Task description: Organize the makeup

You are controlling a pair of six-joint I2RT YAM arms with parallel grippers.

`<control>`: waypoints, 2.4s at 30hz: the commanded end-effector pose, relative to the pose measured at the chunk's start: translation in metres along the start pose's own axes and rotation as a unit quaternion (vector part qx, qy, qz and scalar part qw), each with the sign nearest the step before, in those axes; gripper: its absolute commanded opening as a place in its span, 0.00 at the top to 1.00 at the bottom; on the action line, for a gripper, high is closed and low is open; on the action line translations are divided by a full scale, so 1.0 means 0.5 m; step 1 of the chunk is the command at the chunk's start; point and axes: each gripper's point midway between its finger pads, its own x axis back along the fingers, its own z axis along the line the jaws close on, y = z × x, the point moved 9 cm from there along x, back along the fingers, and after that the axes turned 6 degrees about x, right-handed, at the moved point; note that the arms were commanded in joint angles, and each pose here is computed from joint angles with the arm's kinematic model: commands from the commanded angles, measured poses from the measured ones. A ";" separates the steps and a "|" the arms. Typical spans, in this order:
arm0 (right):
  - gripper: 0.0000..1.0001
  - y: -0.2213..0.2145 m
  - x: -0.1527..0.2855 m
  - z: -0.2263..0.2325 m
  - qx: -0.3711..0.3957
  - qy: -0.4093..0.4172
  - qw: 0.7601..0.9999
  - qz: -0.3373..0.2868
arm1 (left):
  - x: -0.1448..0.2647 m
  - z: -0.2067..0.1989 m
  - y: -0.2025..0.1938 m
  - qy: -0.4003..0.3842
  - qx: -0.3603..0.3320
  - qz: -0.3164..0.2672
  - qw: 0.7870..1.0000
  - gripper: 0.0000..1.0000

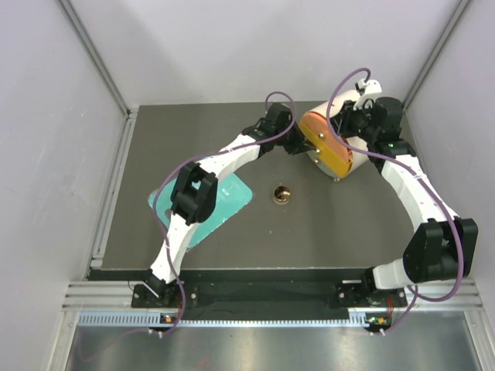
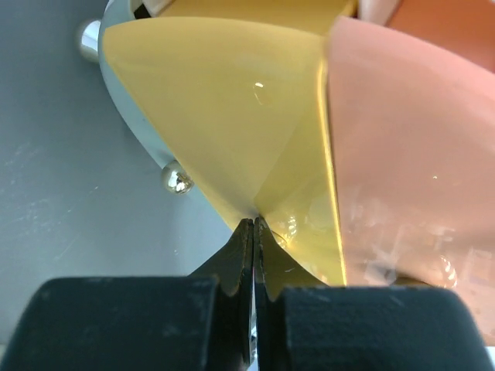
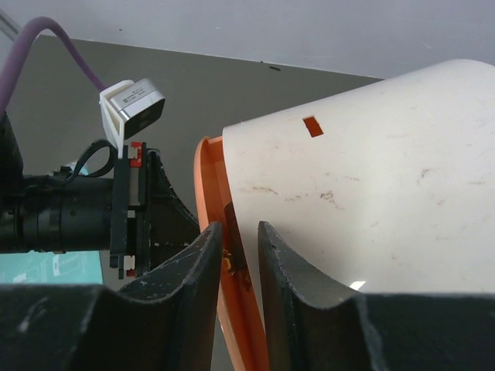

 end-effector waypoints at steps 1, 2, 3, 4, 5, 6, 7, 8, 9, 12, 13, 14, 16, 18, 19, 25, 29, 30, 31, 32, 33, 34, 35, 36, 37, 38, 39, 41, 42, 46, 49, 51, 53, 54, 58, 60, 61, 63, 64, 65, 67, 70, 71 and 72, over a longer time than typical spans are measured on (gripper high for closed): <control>0.72 -0.258 0.031 0.009 -0.086 -0.017 0.947 0.310 | -0.009 -0.073 0.006 -0.099 -0.004 -0.001 0.995 1.00; 0.72 -0.258 0.030 0.010 -0.086 -0.016 0.947 0.309 | -0.011 -0.075 0.005 -0.104 0.003 0.002 0.995 1.00; 0.72 -0.258 0.030 0.009 -0.087 -0.017 0.947 0.309 | -0.016 -0.073 0.006 -0.107 0.005 0.004 0.994 1.00; 0.72 -0.258 0.031 0.009 -0.087 -0.018 0.947 0.310 | -0.016 -0.072 0.007 -0.109 0.005 0.005 0.994 1.00; 0.72 -0.257 0.032 0.009 -0.086 -0.018 0.947 0.310 | -0.014 -0.073 0.004 -0.109 0.003 0.006 0.994 1.00; 0.72 -0.257 0.031 0.008 -0.085 -0.020 0.947 0.308 | -0.009 -0.073 0.005 -0.108 0.000 0.004 0.994 1.00; 0.72 -0.253 0.034 0.008 -0.083 -0.022 0.948 0.305 | -0.004 -0.071 0.004 -0.104 -0.008 0.001 0.995 1.00; 0.73 -0.251 0.036 0.008 -0.082 -0.023 0.949 0.303 | 0.009 -0.072 0.002 -0.101 -0.011 -0.006 0.995 1.00; 0.72 -0.250 0.037 0.008 -0.082 -0.026 0.949 0.303 | 0.016 -0.071 0.003 -0.099 -0.016 -0.011 0.995 1.00; 0.72 -0.239 0.046 0.007 -0.076 -0.037 0.953 0.290 | 0.050 -0.079 0.004 -0.105 -0.031 -0.026 0.994 1.00; 0.72 -0.235 0.051 0.007 -0.074 -0.043 0.955 0.284 | 0.064 -0.091 0.002 -0.113 -0.041 -0.027 0.992 1.00; 0.72 -0.231 0.053 0.007 -0.073 -0.045 0.956 0.280 | 0.069 -0.095 0.002 -0.115 -0.046 -0.028 0.992 1.00; 0.73 -0.223 0.062 0.008 -0.068 -0.054 0.959 0.270 | 0.088 -0.114 -0.001 -0.131 -0.058 -0.024 0.989 1.00; 0.73 -0.211 0.068 0.009 -0.065 -0.061 0.963 0.255 | 0.101 -0.129 -0.004 -0.143 -0.065 -0.022 0.987 1.00; 0.73 -0.201 0.075 0.009 -0.062 -0.067 0.966 0.243 | 0.111 -0.141 -0.008 -0.153 -0.070 -0.022 0.986 1.00; 0.73 -0.153 0.092 0.007 -0.057 -0.086 0.974 0.201 | 0.134 -0.187 -0.028 -0.189 -0.087 -0.010 0.978 1.00; 0.73 -0.136 0.098 -0.001 -0.054 -0.107 0.975 0.188 | 0.130 -0.200 -0.040 -0.198 -0.090 -0.004 0.976 1.00; 0.73 -0.135 0.099 -0.005 -0.052 -0.116 0.974 0.188 | 0.130 -0.203 -0.041 -0.200 -0.090 -0.004 0.976 1.00; 0.73 -0.133 0.100 -0.008 -0.055 -0.122 0.973 0.187 | 0.123 -0.203 -0.044 -0.200 -0.092 -0.004 0.975 1.00; 0.73 -0.135 0.099 -0.010 -0.054 -0.125 0.972 0.189 | 0.122 -0.206 -0.045 -0.202 -0.091 -0.002 0.975 1.00; 0.73 -0.132 0.102 -0.013 -0.055 -0.136 0.972 0.186 | 0.120 -0.207 -0.044 -0.202 -0.087 -0.002 0.976 1.00; 0.73 -0.134 0.103 -0.015 -0.056 -0.141 0.971 0.186 | 0.114 -0.209 -0.045 -0.204 -0.086 -0.001 0.975 1.00; 0.73 -0.132 0.105 -0.018 -0.057 -0.145 0.970 0.185 | 0.112 -0.211 -0.044 -0.205 -0.085 -0.003 0.975 1.00; 0.72 -0.131 0.106 -0.019 -0.057 -0.151 0.970 0.183 | 0.109 -0.214 -0.044 -0.207 -0.084 -0.001 0.975 1.00; 0.72 -0.132 0.107 -0.020 -0.057 -0.153 0.969 0.183 | 0.107 -0.220 -0.042 -0.211 -0.086 -0.004 0.974 1.00; 0.72 -0.132 0.107 -0.021 -0.057 -0.153 0.969 0.184 | 0.105 -0.221 -0.042 -0.210 -0.086 -0.003 0.974 1.00; 0.72 -0.131 0.108 -0.022 -0.056 -0.156 0.969 0.182 | 0.103 -0.222 -0.041 -0.210 -0.086 -0.005 0.974 1.00; 0.72 -0.129 0.110 -0.023 -0.056 -0.161 0.969 0.180 | 0.094 -0.219 -0.039 -0.208 -0.084 -0.005 0.975 1.00; 0.72 -0.126 0.112 -0.023 -0.056 -0.161 0.969 0.176 | 0.092 -0.217 -0.038 -0.207 -0.081 -0.004 0.975 1.00; 0.72 -0.121 0.115 -0.023 -0.055 -0.162 0.970 0.171 | 0.099 -0.219 -0.041 -0.209 -0.089 0.001 0.974 1.00; 0.72 -0.116 0.119 -0.023 -0.052 -0.162 0.972 0.164 | 0.135 -0.233 -0.035 -0.214 -0.118 -0.027 0.969 1.00; 0.72 -0.110 0.122 -0.022 -0.050 -0.163 0.973 0.157 | 0.170 -0.248 -0.030 -0.223 -0.132 -0.041 0.965 1.00; 0.72 -0.106 0.124 -0.023 -0.050 -0.164 0.973 0.153 | 0.180 -0.229 -0.021 -0.214 -0.130 -0.042 0.967 1.00; 0.72 -0.105 0.124 -0.023 -0.049 -0.165 0.973 0.151 | 0.200 -0.231 -0.017 -0.216 -0.129 -0.046 0.967 1.00; 0.72 -0.097 0.121 -0.025 -0.051 -0.166 0.975 0.141 | 0.207 -0.187 -0.018 -0.198 -0.127 -0.037 0.971 1.00; 0.72 -0.088 0.118 -0.026 -0.052 -0.166 0.976 0.133 | 0.211 -0.176 -0.022 -0.197 -0.126 -0.031 0.972 1.00; 0.72 -0.084 0.117 -0.027 -0.052 -0.167 0.976 0.130 | 0.203 -0.159 -0.027 -0.188 -0.122 -0.025 0.974 1.00; 0.72 -0.067 0.115 -0.029 -0.049 -0.169 0.977 0.120 | 0.200 -0.150 -0.030 -0.186 -0.118 -0.019 0.975 1.00; 0.72 -0.062 0.115 -0.029 -0.049 -0.170 0.977 0.118 | 0.196 -0.142 -0.033 -0.183 -0.116 -0.015 0.976 1.00; 0.72 -0.055 0.115 -0.031 -0.048 -0.172 0.977 0.116 | 0.193 -0.138 -0.034 -0.181 -0.114 -0.012 0.977 1.00; 0.73 -0.033 0.118 -0.030 -0.046 -0.173 0.978 0.108 | 0.181 -0.125 -0.034 -0.173 -0.112 -0.004 0.979 1.00; 0.73 -0.011 0.125 -0.028 -0.044 -0.173 0.979 0.097 | 0.168 -0.111 -0.035 -0.164 -0.109 0.003 0.981 1.00; 0.74 -0.005 0.128 -0.026 -0.042 -0.172 0.980 0.094 | 0.164 -0.107 -0.035 -0.159 -0.106 0.005 0.982 1.00; 0.74 0.001 0.131 -0.024 -0.043 -0.170 0.980 0.090 | 0.158 -0.099 -0.036 -0.155 -0.105 0.008 0.982 1.00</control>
